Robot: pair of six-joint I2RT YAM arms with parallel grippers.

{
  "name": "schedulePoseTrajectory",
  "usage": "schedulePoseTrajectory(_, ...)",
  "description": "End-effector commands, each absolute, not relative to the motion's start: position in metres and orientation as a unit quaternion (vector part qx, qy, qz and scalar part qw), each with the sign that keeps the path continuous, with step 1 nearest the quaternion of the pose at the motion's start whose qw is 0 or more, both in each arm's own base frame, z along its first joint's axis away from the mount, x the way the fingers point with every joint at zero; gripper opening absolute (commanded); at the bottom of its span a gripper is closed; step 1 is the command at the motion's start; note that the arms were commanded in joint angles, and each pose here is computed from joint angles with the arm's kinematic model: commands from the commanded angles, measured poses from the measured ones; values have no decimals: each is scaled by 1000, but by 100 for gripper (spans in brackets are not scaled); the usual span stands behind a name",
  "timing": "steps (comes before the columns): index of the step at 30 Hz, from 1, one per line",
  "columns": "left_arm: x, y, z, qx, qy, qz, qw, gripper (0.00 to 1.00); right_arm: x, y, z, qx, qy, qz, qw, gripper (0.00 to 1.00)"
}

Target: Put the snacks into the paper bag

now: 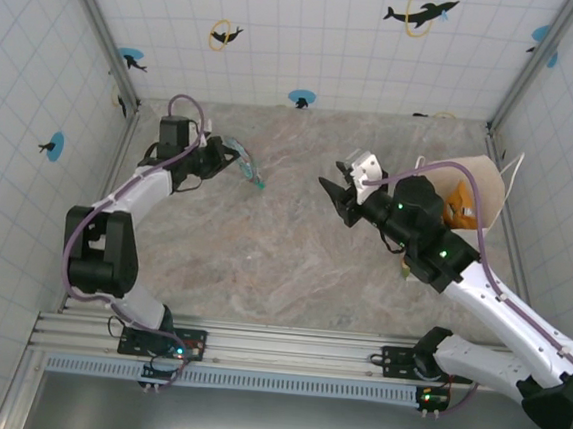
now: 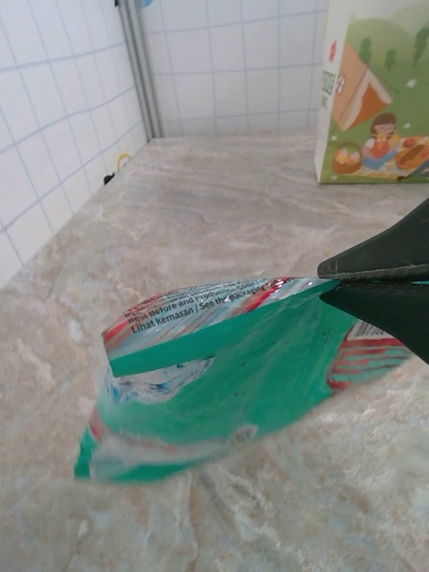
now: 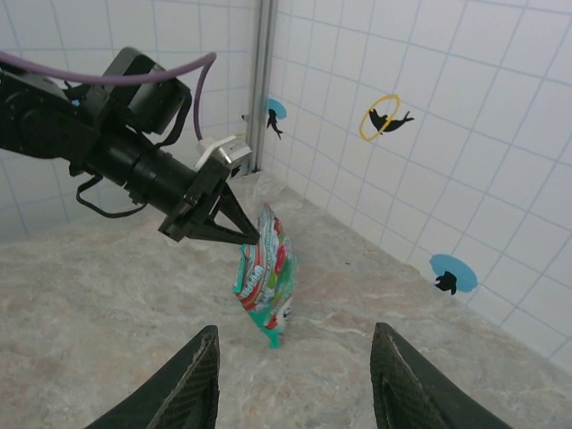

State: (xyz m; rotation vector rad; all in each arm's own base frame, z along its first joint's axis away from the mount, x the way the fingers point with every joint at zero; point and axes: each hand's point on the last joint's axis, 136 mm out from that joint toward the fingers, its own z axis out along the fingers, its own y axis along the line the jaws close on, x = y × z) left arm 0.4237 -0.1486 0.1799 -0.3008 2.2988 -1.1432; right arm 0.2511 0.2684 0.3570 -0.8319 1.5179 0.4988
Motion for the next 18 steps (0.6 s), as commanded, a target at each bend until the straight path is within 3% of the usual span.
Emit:
schedulePoseTrajectory(1,412,-159,219,-57,850,-436,290,0,248,274,360,-382,638,205,637,47)
schedulePoseTrajectory(18,365,-190,293,37,847,-455,273,0,214,314,351,-482,574,169,640,47)
